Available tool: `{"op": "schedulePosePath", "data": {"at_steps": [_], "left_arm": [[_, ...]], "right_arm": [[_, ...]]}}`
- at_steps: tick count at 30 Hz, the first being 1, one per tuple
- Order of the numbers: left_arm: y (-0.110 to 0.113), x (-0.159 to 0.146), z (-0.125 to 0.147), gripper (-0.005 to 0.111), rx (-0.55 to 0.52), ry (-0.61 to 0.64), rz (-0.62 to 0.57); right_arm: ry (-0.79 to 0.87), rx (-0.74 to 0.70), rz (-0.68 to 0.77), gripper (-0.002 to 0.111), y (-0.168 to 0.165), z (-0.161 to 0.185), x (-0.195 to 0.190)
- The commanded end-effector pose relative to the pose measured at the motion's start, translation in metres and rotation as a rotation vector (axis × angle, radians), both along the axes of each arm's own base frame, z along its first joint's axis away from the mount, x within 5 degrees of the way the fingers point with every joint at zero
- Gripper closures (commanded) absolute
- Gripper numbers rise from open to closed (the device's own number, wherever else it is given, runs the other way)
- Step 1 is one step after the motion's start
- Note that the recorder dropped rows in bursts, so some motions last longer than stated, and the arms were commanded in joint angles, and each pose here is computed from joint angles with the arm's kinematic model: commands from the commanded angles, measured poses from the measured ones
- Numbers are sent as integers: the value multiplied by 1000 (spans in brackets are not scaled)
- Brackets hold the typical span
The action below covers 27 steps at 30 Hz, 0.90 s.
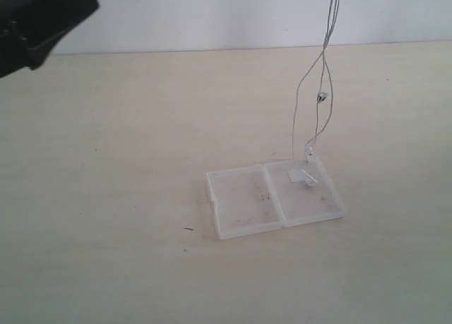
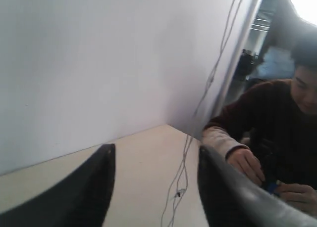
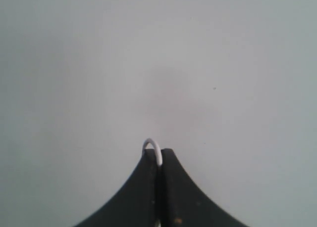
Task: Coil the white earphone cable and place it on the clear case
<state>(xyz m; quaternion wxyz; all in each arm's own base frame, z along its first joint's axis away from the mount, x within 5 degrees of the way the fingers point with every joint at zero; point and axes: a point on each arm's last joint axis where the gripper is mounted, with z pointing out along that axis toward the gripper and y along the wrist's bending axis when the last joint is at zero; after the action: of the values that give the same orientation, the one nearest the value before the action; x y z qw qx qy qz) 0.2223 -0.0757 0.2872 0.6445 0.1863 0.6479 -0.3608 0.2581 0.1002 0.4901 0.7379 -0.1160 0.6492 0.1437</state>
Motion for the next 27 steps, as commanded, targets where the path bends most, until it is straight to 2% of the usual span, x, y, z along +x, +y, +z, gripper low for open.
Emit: {"op": "schedulePosePath", "data": {"at_steps": [1, 5, 9, 13, 19, 24, 27], "left_arm": [[-33, 30, -12, 46, 62, -109, -168], [-63, 49, -27, 46, 91, -123, -235], [-83, 63, -38, 46, 75, -128, -226], [-105, 71, -47, 46, 88, -134, -270], [-135, 89, -54, 45, 74, -149, -244], [-161, 102, -63, 29, 116, -141, -252], [-171, 112, -66, 27, 103, -99, -203]], "right_arm": [[4, -12, 0, 108, 1, -1, 3], [38, -25, -1, 108, 5, -9, 12], [29, -16, 1, 108, 7, -11, 17], [5, -2, 2, 108, 8, -11, 20], [6, -2, 3, 108, 11, -15, 26], [11, -4, 3, 108, 11, -17, 28], [11, -4, 3, 108, 11, -17, 28]]}}
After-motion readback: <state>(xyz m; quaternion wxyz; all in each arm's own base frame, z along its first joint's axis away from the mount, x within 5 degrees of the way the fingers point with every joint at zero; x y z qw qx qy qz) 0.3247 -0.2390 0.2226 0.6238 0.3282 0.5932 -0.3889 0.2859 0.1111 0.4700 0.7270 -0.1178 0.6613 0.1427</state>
